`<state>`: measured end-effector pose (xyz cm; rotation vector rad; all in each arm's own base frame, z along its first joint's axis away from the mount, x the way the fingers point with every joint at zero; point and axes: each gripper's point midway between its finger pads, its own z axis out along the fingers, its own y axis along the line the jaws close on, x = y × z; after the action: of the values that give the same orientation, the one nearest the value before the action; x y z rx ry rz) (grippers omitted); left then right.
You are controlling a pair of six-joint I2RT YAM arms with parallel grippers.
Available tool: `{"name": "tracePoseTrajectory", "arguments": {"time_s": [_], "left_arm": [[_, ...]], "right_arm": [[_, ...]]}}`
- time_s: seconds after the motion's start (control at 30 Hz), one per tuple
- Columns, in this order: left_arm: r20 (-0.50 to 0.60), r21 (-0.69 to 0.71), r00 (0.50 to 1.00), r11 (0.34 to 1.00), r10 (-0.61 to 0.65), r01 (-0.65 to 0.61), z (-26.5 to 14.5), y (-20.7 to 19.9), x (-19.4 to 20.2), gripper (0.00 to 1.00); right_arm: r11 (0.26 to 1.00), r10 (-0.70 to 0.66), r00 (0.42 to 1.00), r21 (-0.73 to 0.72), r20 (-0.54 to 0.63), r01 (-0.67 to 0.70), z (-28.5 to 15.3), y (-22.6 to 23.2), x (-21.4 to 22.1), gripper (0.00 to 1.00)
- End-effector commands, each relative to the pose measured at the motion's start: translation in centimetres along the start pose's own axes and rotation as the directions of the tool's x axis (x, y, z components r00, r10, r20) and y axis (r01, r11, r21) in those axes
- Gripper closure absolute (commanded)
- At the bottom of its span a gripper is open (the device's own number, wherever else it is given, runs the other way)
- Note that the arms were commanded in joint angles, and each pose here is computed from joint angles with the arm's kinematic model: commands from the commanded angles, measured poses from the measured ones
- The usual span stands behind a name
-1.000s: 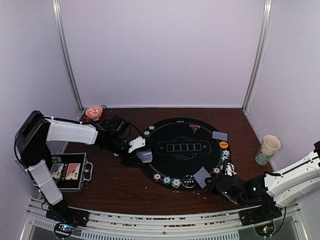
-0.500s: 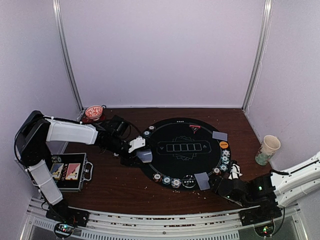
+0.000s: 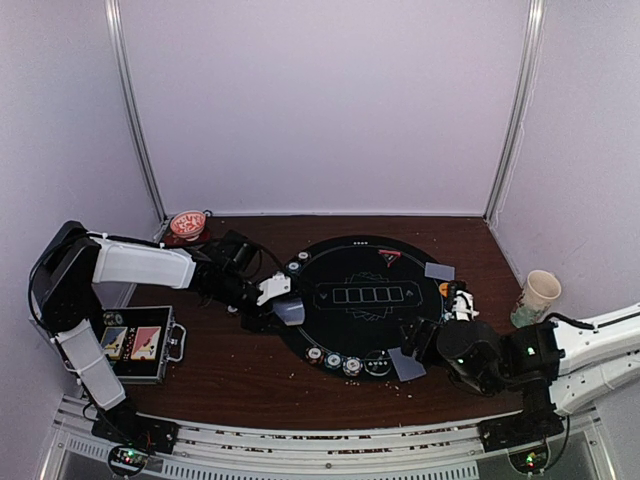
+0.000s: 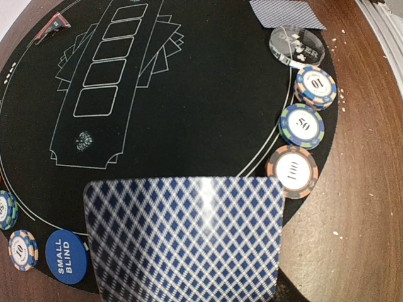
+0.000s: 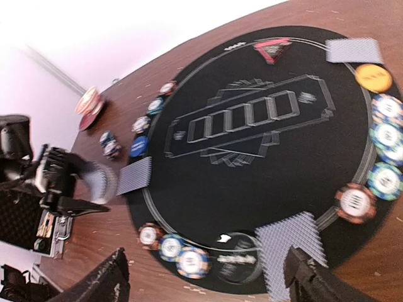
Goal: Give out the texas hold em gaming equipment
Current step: Distribute the poker card in the dealer area, then pick up the poker card from the face-down deck piles.
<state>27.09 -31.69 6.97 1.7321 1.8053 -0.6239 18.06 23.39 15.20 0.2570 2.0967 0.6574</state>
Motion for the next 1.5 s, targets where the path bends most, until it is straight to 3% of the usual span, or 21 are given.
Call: {"name": "tracePoseTrajectory", "arguments": {"time_s": [0.0,0.17,0.5,0.97,1.47], "left_arm": [[0.029,-0.020,1.000,1.000,0.009,-0.009,-0.4,0.8,-1.2,0.52],[0.022,-0.035,1.000,0.999,0.007,-0.006,-0.7,1.1,-1.2,0.52],[0.011,-0.048,1.000,0.999,-0.003,0.003,-0.9,1.2,-1.1,0.52],[-0.001,-0.036,0.999,0.999,-0.033,0.033,-1.1,1.2,-1.3,0.52],[-0.065,-0.066,0.987,0.988,-0.145,0.141,-0.2,2.4,-0.2,0.52]], "right_arm": [[0.982,-0.118,0.993,-0.152,-0.030,0.113,2.0,6.8,-1.1,0.12],[0.949,-0.057,0.983,-0.316,-0.176,-0.002,7.2,10.4,-0.6,0.13],[0.865,-0.137,0.913,-0.496,-0.384,-0.079,14.7,15.8,3.5,0.14],[0.831,-0.163,0.881,-0.543,-0.445,-0.120,18.9,17.0,5.4,0.23],[0.802,-0.113,0.878,-0.565,-0.465,-0.195,21.6,16.8,5.1,0.35]]}}
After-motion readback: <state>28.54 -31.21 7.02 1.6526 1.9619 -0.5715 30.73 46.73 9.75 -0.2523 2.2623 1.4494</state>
